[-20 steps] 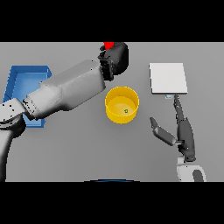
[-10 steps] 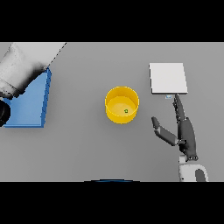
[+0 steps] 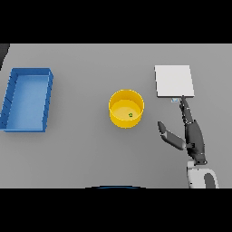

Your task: Pick up the red beaker and tilt it to pour out 1 green nut into yellow bowl. Pick up the yellow bowl and place it on the metallic measuring scale.

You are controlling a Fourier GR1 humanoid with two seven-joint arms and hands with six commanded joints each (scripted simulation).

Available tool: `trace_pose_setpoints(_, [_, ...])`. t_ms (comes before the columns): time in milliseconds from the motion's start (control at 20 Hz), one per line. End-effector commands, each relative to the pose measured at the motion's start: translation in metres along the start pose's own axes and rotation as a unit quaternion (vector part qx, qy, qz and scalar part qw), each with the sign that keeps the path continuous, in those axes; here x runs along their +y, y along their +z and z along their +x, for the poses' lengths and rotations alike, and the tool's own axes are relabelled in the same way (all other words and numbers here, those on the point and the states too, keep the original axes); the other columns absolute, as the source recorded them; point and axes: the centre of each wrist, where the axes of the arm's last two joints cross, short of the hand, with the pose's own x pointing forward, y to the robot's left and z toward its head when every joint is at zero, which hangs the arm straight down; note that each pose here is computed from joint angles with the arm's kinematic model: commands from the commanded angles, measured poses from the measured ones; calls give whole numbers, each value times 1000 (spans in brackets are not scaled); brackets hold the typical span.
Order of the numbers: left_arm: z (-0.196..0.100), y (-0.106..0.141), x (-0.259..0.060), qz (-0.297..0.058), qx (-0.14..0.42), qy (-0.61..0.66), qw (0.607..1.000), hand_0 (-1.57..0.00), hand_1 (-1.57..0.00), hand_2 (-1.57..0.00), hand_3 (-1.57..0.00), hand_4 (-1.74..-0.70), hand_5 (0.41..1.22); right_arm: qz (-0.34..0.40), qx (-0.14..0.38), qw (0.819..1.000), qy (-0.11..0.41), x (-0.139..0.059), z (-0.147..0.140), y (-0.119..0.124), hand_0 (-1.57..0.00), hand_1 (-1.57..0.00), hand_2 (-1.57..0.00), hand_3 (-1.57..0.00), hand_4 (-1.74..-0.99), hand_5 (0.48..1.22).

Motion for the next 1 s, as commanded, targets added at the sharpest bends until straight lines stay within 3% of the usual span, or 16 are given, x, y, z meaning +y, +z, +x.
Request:
trace_pose_setpoints(0, [-16, 6, -10, 12, 20, 29, 999, -1571, -1571, -1569, -1415, -1739, 1221, 2, 2, 1000, 1, -1, 0, -2, 1, 1, 1, 1, -1217, 595])
trace_pose_setpoints(150, [-53, 27, -30, 38, 85, 112, 989, -1571, -1571, -1570, -1445, -1740, 1221, 8, 6, 1000, 11, -1, -3, 3, 1, 1, 1, 1, -1212, 610])
trace_pose_setpoints(350, [-73, 64, -68, 44, 166, 170, 970, -1571, -1571, -1570, -1452, -1741, 1221, 16, 5, 999, 27, 0, 2, -2, 1, 1, 1, 1, -1210, 649])
trace_pose_setpoints(600, [-94, 108, -110, 30, 210, 203, 956, -1571, -1571, -1571, -1449, -1741, 1221, 19, 6, 999, 25, 1, 3, 2, 1, 1, 1, 1, -1217, 664])
trace_pose_setpoints(800, [-102, 121, -132, 22, 236, 219, 947, -1571, -1571, -1571, -1509, -1741, 1221, 19, 12, 999, 24, 0, -1, 0, 1, 1, 1, 1, -1217, 666])
trace_pose_setpoints(950, [-103, 125, -146, 12, 247, 221, 943, -1571, -1571, -1571, -1539, -1741, 1117, 21, 3, 999, 29, 1, -1, 1, 1, 1, 1, 1, -1207, 665])
